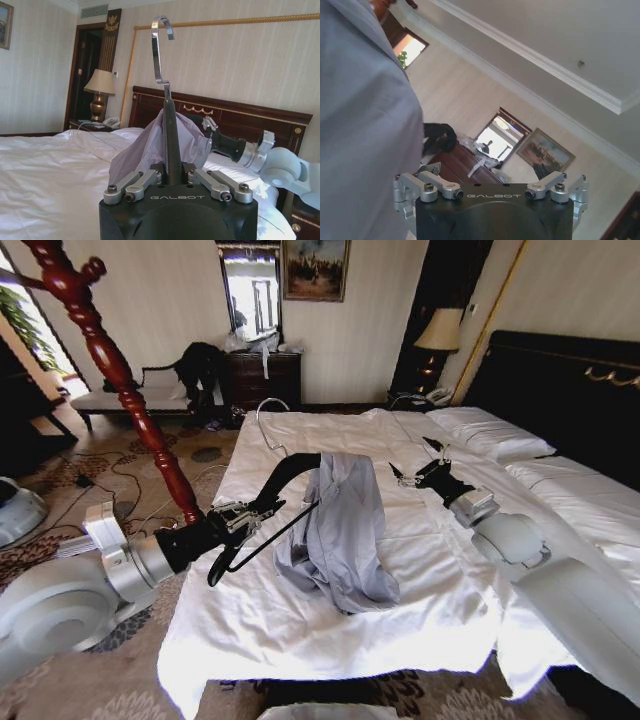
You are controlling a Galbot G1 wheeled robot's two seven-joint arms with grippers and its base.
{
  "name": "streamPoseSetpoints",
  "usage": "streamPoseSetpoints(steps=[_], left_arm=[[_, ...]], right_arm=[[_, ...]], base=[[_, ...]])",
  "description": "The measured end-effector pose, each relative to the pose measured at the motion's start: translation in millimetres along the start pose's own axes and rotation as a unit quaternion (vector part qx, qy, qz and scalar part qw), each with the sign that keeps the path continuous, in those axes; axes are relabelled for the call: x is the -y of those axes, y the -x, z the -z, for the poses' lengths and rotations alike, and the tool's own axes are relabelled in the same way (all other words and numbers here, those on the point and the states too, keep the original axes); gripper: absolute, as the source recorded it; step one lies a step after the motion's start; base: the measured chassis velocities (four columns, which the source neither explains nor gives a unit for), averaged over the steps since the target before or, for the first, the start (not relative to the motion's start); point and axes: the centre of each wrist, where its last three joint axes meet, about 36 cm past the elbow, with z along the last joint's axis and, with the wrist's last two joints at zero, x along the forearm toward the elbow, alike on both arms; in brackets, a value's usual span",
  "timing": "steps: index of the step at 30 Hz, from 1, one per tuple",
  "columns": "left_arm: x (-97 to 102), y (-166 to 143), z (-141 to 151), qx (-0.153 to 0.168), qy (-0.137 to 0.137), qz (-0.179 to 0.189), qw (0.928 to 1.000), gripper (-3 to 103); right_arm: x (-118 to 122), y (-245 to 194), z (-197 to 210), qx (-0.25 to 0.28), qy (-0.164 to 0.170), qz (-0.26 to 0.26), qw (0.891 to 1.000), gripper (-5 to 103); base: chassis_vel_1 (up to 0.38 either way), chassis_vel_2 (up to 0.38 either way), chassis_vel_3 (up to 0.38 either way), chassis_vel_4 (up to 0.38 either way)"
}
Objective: Pick up the clothes from the bed and hang them on the clothes hanger.
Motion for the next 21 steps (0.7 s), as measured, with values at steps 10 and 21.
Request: streamPoseSetpoints(steps=[10, 21], left_arm=[[0.9, 3.9, -6.3, -0.016, -0.006, -0.004, 0.9998, 16], [0.9, 3.9, -16.0, -0.027, -0.019, -0.003, 0.9995, 16]], right_arm=[[-56.7, -7.5, 62.6, 0.059, 0.008, 0.083, 0.995, 100], [-61.2, 2.2, 59.0, 0.052, 0.029, 0.085, 0.995, 100]], base=[[0.0, 0.0, 0.0, 0.0], [0.0, 0.0, 0.0, 0.0]])
